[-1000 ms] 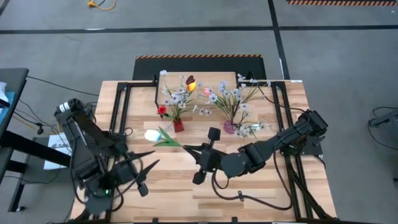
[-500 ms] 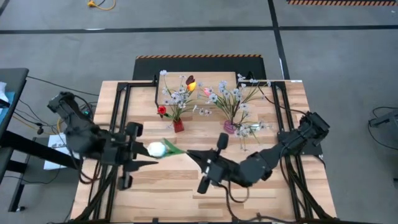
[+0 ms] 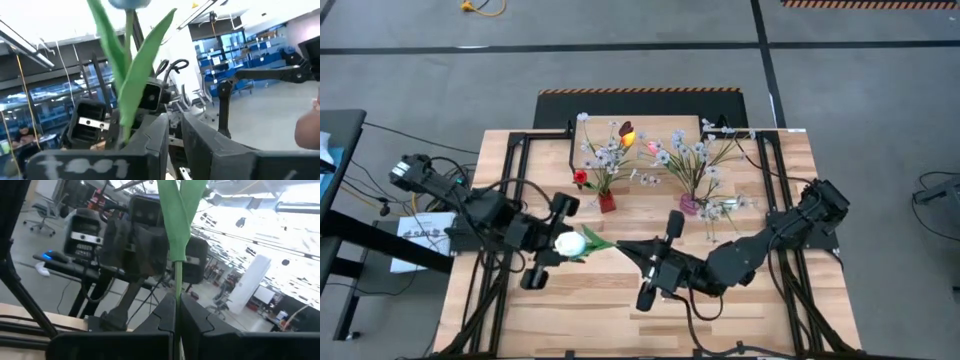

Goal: Pick and place flowers into a vace then onto a shelf
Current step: Put the white tulip into the red vase

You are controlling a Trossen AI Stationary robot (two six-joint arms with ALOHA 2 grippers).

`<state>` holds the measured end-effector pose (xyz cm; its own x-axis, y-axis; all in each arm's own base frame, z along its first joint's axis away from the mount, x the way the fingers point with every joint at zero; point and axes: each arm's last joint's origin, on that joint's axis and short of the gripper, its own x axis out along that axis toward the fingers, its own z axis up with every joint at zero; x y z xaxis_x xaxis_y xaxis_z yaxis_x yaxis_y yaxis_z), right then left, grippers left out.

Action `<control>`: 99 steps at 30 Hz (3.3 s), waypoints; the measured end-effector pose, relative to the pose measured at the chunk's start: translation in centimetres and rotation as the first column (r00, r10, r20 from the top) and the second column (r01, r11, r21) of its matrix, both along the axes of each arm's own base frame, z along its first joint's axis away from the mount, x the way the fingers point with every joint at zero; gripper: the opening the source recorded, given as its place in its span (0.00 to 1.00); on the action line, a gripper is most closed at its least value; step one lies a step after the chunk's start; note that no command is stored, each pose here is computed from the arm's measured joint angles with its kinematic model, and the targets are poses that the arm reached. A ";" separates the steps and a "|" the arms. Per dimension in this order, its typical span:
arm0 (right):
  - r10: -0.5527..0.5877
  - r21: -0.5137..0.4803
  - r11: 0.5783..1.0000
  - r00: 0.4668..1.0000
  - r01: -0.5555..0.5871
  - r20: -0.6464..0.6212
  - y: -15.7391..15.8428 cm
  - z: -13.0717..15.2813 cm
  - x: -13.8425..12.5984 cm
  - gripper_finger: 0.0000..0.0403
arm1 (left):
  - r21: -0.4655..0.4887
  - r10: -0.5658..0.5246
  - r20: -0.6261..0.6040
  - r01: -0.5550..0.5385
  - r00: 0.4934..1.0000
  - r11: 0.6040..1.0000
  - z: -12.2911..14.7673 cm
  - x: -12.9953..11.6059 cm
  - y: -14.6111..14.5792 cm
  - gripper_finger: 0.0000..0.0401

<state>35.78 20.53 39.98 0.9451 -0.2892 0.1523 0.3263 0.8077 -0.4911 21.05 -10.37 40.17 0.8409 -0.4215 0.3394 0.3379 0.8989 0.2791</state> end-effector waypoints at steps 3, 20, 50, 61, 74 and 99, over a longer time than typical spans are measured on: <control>0.035 0.015 0.999 0.999 -0.035 0.005 -0.3 -0.1 0.3 0.00 | -0.010 -0.015 -0.020 0.015 1.000 1.000 -0.3 0.7 0.3 0.11; 0.126 0.042 0.991 0.992 -0.125 -0.018 -0.5 -0.6 0.8 0.00 | -0.033 0.059 -0.036 -0.060 0.998 0.998 -1.1 2.8 1.8 0.38; 0.096 0.006 0.995 0.995 -0.096 -0.034 0.0 -0.7 0.5 0.00 | 0.003 0.061 -0.056 -0.061 0.997 0.998 -1.8 3.8 1.7 0.36; 0.040 0.016 0.999 0.998 -0.039 -0.039 -1.1 -0.8 1.0 0.00 | -0.004 -0.008 -0.011 0.008 1.000 1.000 -1.4 3.6 1.6 0.36; 0.043 0.021 0.999 0.998 -0.042 -0.041 -1.1 -0.8 1.1 0.00 | 0.022 0.012 0.002 -0.012 1.000 1.000 -1.4 3.6 1.6 0.27; -0.099 -0.053 0.994 0.988 0.094 -0.115 -0.4 -1.2 0.3 0.26 | 0.039 0.103 -0.001 -0.103 0.995 0.994 -1.5 3.8 1.9 0.00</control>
